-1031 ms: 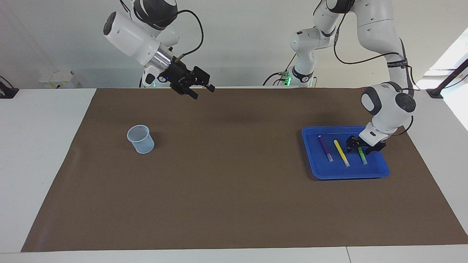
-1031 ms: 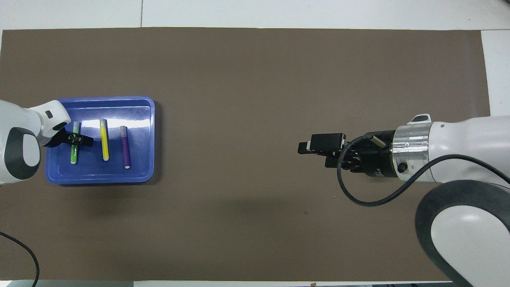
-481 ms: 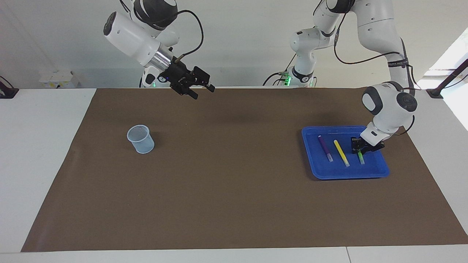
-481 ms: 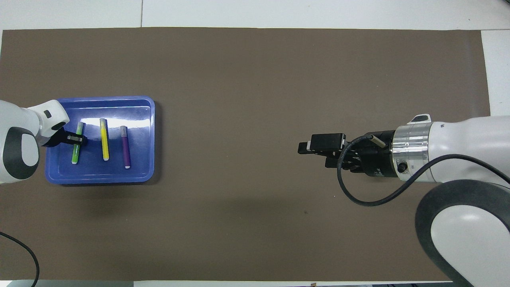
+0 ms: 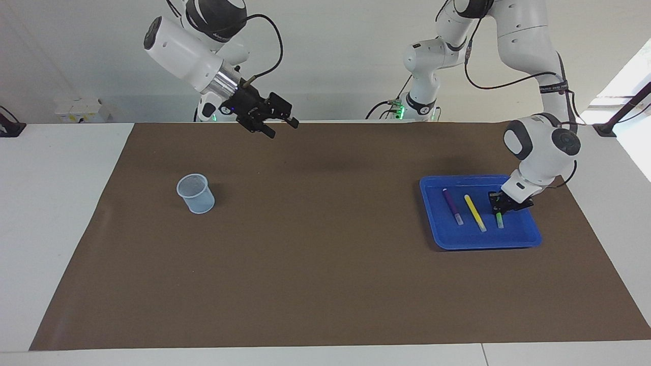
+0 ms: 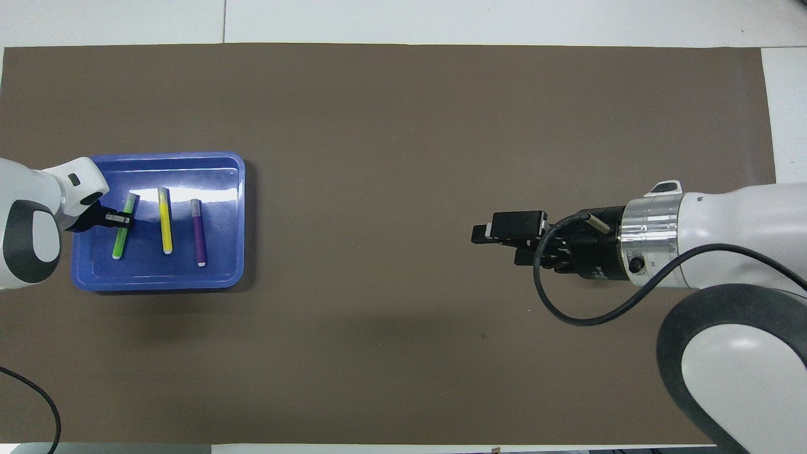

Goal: Transfer and insert pens with both arms
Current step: 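Close the left gripper on the green pen in the tray, then lift the green pen with the left gripper toward the right gripper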

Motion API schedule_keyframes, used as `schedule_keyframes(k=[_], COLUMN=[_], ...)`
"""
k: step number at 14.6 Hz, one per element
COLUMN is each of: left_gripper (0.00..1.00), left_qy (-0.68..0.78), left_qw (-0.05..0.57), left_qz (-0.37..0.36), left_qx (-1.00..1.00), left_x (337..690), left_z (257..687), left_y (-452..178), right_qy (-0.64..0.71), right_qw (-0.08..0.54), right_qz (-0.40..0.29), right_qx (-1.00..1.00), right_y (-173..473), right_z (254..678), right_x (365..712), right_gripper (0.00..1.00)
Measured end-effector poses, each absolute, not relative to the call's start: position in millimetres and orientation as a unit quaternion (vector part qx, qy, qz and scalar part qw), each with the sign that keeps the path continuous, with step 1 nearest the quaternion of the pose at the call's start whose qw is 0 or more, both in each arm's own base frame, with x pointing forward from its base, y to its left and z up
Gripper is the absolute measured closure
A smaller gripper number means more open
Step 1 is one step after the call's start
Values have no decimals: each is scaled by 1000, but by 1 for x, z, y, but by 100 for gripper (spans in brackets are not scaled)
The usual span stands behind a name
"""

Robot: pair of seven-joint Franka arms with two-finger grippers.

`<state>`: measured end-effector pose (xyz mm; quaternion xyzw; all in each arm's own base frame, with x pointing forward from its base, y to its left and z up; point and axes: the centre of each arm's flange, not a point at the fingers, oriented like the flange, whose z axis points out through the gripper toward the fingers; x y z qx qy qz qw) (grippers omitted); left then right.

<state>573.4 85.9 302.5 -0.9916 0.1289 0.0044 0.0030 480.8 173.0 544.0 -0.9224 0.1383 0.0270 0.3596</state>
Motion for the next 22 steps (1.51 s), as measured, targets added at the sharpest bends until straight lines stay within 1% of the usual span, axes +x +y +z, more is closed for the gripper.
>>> schedule_keyframes(k=[2,6,10,17,19,22], left_gripper=[83,83,83,83,83,83], left_qy=[125,59,-66,-310,-382,-461], left_qw=[-1,-9,-2,-60,-72,-94], left_qz=[19,69,109,154,170,218], left_qx=[-992,-996,-992,-936,-905,-855], left_x=[577,594,597,559,548,533], left_z=[311,366,425,500,513,520], left_y=[88,82,29,-90,-131,-183], right_qy=[139,154,188,195,196,224], right_qw=[360,388,406,405,405,404], right_qz=[27,38,64,65,61,55], right_qx=[-922,-908,-892,-891,-891,-885], right_y=[173,176,183,209,212,240], right_z=[544,546,543,540,541,545], right_x=[481,481,477,469,468,460], right_gripper=[0,0,0,0,0,0])
